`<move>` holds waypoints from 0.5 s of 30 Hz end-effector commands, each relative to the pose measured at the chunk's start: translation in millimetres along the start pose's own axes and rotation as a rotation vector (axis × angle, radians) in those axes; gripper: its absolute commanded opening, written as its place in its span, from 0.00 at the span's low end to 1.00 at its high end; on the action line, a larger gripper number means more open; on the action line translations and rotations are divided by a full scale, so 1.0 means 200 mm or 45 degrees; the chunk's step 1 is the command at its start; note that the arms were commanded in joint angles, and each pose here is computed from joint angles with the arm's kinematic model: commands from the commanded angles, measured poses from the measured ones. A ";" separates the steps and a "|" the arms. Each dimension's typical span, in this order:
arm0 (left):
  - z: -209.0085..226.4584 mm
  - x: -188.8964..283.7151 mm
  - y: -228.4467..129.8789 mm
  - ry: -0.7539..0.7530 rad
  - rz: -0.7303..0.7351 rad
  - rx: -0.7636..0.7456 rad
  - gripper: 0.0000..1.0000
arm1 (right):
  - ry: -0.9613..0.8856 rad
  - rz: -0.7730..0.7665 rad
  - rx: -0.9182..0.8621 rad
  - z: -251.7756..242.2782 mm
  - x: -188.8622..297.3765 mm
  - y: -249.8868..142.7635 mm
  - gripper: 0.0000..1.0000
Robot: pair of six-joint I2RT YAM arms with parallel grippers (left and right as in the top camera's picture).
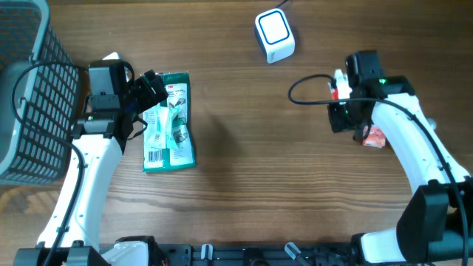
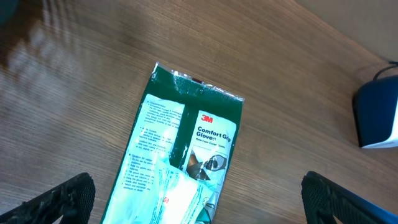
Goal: Scan the item barcode
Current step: 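Carry the red tube right and set it beside the jar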
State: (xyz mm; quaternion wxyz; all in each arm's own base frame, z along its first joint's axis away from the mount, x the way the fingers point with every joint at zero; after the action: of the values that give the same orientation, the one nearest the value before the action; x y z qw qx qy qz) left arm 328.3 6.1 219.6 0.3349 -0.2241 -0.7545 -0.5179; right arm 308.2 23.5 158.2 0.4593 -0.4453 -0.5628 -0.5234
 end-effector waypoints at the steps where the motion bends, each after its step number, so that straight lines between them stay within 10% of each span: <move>1: 0.01 0.00 0.01 0.007 -0.002 -0.022 1.00 | 0.031 0.055 -0.060 -0.02 -0.11 -0.08 0.04; 11: 0.01 0.00 0.01 0.007 -0.002 -0.022 1.00 | 0.089 0.029 -0.062 0.00 -0.15 -0.08 0.39; 15: 0.01 0.00 0.01 0.007 -0.002 -0.022 1.00 | 0.420 -0.053 -0.089 0.12 -0.14 -0.03 0.17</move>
State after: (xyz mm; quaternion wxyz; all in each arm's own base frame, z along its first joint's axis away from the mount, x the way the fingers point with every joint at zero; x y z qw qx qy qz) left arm 328.3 6.1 219.6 0.3351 -0.2242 -0.7545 -0.5179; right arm 305.5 29.3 130.3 0.4775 -0.4096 -0.5269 -0.5715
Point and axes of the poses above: each gripper's point midway between its finger pads, its own x axis back along the fingers, its own z axis along the line the jaws close on, y = z × x, the point moved 8 cm from there along x, back along the fingers, and after that the axes turned 6 degrees about -x, right-handed, at the moved point
